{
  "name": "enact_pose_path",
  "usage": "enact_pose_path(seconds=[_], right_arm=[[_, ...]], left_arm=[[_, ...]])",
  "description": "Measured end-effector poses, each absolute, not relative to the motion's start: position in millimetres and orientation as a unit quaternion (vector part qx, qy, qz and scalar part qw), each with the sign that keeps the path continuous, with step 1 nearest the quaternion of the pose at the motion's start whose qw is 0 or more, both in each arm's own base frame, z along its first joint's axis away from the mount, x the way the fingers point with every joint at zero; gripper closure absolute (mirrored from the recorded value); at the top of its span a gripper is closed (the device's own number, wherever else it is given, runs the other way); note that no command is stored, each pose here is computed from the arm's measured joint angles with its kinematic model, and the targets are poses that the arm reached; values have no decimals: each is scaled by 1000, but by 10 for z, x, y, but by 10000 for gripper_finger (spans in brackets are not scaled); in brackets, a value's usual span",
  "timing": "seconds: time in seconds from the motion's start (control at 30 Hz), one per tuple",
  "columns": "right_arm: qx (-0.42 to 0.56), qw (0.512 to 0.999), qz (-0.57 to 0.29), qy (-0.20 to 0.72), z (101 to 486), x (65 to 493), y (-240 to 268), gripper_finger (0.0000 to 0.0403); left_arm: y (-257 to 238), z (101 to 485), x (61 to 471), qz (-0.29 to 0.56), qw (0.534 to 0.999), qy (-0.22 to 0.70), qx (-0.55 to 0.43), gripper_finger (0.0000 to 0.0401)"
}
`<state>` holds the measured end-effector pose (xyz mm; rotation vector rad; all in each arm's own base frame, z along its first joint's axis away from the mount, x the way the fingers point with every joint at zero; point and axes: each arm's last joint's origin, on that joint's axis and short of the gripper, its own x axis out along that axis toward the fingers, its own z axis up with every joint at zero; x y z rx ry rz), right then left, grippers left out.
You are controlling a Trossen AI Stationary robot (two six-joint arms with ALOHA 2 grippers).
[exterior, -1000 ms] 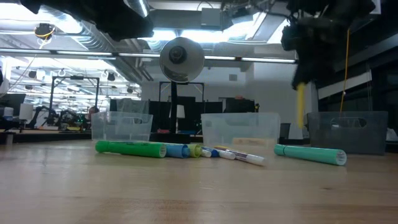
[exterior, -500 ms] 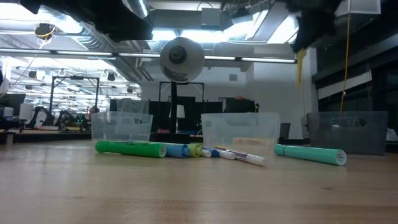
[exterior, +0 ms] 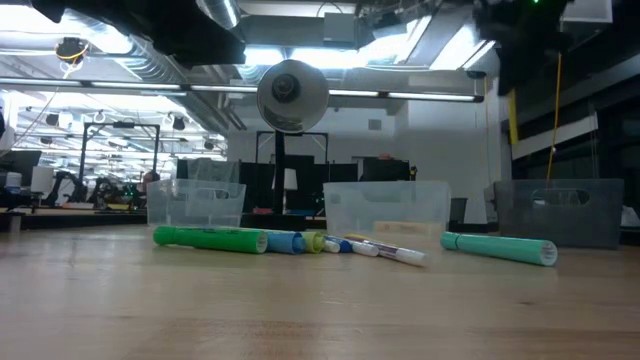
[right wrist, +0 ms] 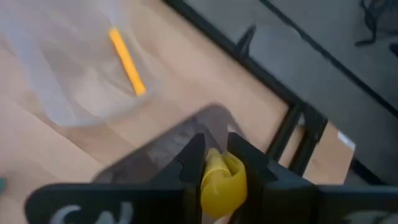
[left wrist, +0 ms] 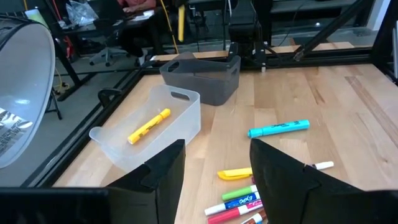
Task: Pick & Place Markers
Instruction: Put the right yellow pen in the gray bin
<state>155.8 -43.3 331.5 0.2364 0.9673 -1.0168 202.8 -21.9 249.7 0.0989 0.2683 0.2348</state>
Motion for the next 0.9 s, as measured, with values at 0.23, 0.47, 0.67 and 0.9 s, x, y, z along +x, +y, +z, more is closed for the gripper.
enact_pose_path(seconds=[0.23, 0.47, 0.67, 0.9], right_arm=[[126, 738, -456, 481, 2685, 1617, -429, 343], [145, 744, -454, 468, 2200, 1643, -428, 346], [136, 720, -519, 440, 1980, 1553, -442, 339], [132, 720, -552, 400, 1785, 1514, -452, 343]], left_arm=[[-218, 2486, 2025, 117, 982, 139, 51, 227], [-218, 2482, 2024, 117, 982, 141, 51, 226], [-218, 2482, 2024, 117, 982, 140, 47, 226], [-218, 2482, 2024, 117, 982, 141, 47, 224]])
